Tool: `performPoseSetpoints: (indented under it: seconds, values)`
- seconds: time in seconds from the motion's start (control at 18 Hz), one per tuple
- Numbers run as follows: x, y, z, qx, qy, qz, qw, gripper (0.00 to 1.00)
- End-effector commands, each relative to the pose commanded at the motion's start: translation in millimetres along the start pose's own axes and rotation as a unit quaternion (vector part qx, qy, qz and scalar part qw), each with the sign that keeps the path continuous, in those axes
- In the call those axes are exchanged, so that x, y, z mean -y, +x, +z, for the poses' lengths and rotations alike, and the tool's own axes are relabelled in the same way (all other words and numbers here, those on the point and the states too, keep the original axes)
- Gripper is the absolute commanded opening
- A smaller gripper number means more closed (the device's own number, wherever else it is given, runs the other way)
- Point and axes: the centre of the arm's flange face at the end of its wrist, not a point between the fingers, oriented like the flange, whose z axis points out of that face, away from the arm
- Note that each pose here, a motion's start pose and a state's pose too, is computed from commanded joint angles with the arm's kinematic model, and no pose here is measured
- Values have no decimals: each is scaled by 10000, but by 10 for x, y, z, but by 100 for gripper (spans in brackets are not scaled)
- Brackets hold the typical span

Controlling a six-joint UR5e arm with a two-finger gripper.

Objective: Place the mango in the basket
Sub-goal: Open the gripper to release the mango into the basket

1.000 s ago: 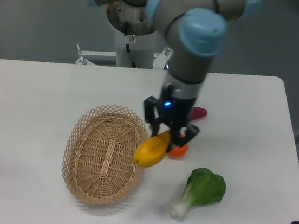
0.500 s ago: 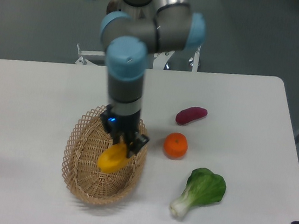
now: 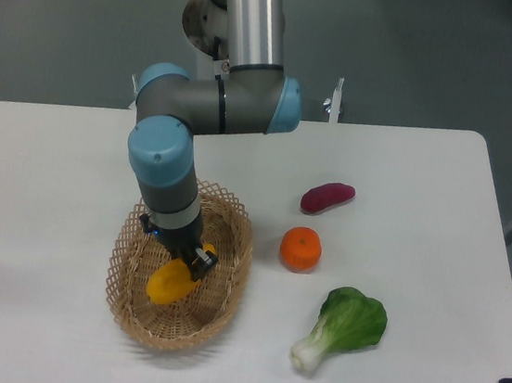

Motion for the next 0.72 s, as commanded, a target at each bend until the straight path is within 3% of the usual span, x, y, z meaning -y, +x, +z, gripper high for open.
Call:
performPoseSetpoints:
  seconds: [0.22,0.39,0.56,0.72]
  values:
    - [19,53,41,-35,-25,49,10000,30]
    - [22,48,26,-24,-15,56,10000,51]
    - [28,37,-13,5,10,53,10000,99]
    - [55,-19,-180,98,122,20,9999,100]
